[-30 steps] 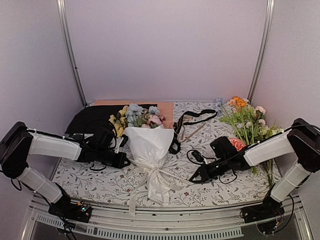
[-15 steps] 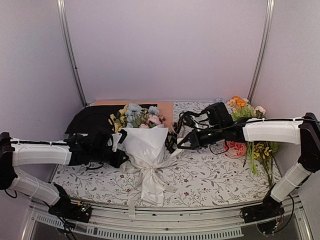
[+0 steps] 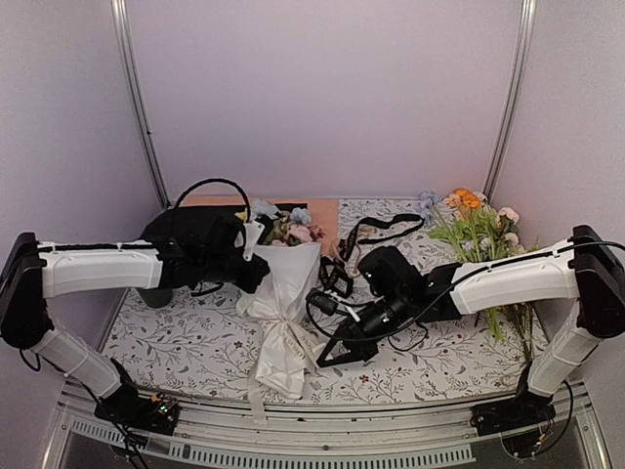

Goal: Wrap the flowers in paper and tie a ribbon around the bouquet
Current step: Tie the ribbon around the folded bouquet.

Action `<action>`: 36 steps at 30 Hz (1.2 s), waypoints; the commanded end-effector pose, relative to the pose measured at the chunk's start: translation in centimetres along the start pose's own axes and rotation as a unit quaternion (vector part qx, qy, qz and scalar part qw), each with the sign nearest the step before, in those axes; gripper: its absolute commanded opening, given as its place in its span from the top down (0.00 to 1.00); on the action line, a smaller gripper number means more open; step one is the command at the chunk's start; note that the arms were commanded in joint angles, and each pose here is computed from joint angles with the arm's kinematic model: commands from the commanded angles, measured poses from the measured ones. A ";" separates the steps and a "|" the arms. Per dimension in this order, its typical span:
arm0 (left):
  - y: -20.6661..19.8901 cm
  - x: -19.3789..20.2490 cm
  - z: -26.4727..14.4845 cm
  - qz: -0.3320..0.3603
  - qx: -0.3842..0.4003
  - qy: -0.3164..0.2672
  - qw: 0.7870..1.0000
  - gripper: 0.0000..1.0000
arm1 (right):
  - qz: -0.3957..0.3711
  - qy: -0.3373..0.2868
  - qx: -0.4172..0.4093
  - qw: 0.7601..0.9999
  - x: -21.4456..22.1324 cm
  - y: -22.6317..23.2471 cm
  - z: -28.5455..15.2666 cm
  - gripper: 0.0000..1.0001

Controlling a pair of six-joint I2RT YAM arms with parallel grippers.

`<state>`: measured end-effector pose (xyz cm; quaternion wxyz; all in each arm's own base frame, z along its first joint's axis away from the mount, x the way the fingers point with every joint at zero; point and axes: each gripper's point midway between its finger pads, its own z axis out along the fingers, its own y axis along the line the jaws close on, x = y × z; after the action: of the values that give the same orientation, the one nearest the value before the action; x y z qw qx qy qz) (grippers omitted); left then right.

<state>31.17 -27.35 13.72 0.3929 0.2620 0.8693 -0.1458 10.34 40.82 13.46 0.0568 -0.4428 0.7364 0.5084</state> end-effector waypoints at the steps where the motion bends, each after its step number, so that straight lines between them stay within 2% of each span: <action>1: 1.3 -3.4 2.3 0.041 -0.036 -0.019 0.998 1.00 | 0.007 0.039 -0.002 0.999 3.6 -1.0 1.8 0.99; 7: 4.1 -4.0 5.9 0.035 -0.059 -0.001 0.998 1.00 | 0.026 0.104 0.021 0.994 8.2 -2.6 3.8 0.99; 14: 6.9 -1.1 8.7 0.013 -0.074 0.043 0.996 1.00 | 0.065 0.166 0.014 0.984 14.8 -2.5 4.5 0.99; 23: 6.5 -0.8 8.0 0.008 -0.063 0.047 0.997 1.00 | 0.071 0.172 0.014 0.982 15.0 -2.1 4.3 0.99; 26: 4.5 -1.4 6.3 0.020 -0.047 0.031 0.998 1.00 | 0.044 0.122 0.010 0.992 11.0 -1.5 2.8 0.99; 31: 1.4 -0.1 2.7 0.001 -0.024 0.018 1.000 1.00 | 0.059 -0.035 0.032 0.997 2.4 -4.4 -3.6 0.99; 36: -0.9 4.6 0.8 -0.043 0.008 0.030 0.999 1.00 | 0.118 -0.085 0.065 0.987 0.3 -9.2 -6.2 0.99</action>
<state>31.34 -27.42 11.53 0.3709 0.2682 0.8773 -0.1443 16.83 35.61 10.68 0.1067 -0.3505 0.7893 0.4928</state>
